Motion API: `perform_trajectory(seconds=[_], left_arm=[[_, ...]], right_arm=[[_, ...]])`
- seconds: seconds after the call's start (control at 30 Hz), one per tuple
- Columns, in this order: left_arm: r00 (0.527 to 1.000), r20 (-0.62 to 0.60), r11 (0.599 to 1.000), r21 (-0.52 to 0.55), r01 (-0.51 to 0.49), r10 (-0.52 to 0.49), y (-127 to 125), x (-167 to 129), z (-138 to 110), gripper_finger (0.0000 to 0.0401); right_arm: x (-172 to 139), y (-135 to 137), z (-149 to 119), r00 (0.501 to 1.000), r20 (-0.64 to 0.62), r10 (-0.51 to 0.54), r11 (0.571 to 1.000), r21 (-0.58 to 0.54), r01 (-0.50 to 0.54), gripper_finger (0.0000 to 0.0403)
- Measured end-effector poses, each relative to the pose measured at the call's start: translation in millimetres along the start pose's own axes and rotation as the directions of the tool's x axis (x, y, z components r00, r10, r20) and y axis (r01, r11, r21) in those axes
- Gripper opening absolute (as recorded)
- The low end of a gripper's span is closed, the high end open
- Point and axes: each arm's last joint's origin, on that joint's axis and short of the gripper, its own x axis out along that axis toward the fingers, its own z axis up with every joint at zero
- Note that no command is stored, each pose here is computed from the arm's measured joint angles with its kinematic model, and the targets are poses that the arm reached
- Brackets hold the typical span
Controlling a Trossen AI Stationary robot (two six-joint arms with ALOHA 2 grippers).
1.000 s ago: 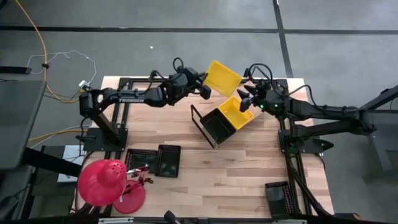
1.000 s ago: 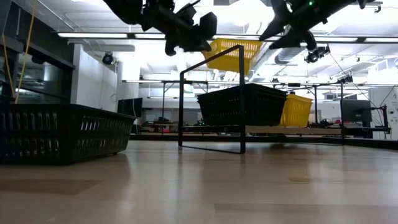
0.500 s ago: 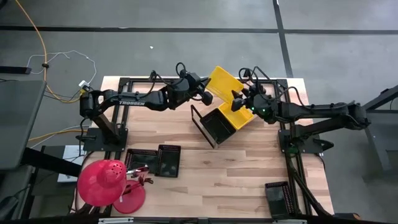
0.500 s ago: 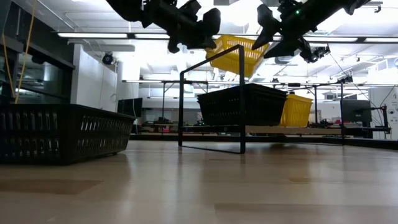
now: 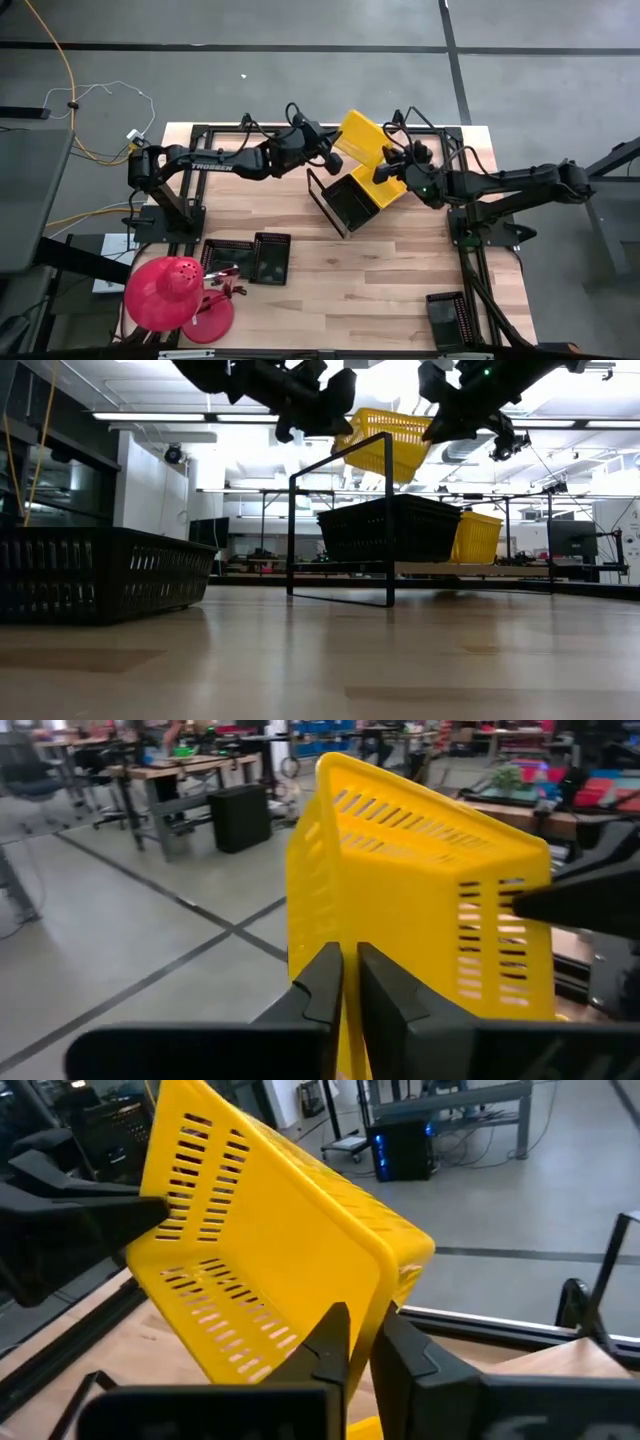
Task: Stack baskets on shelf by color
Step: Stack the yellow bin on top of the yellow bin on the shelf
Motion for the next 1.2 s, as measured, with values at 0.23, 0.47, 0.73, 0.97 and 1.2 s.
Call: perform_trajectory(seconds=[0.23,0.47,0.73,0.97,1.2], left_arm=[[0.996,0.019,0.995,0.031,0.09,-0.091,-3,0,2,0.0085],[0.989,0.069,0.988,0.095,0.121,-0.128,-8,-1,21,0.0167],[0.957,0.037,0.926,0.264,0.269,-0.288,-21,-37,49,0.0192],[0.914,-0.02,0.862,0.325,0.389,-0.405,-29,-77,41,0.0179],[0.887,0.14,0.869,0.315,0.382,-0.441,-18,-105,-1,0.0169]], right_arm=[[-7,-7,-1,0.999,-0.008,-0.049,0.998,-0.05,0.048,0.0004],[-24,-27,12,0.998,-0.021,-0.067,0.997,-0.051,0.066,0.0002],[-50,-43,19,0.989,-0.128,0.076,0.993,0.102,-0.063,0.0001],[-80,-42,12,0.969,-0.2,0.143,0.961,0.262,-0.088,0.0001],[-96,-27,33,0.972,-0.233,0.04,0.968,0.252,0.02,0.0]])
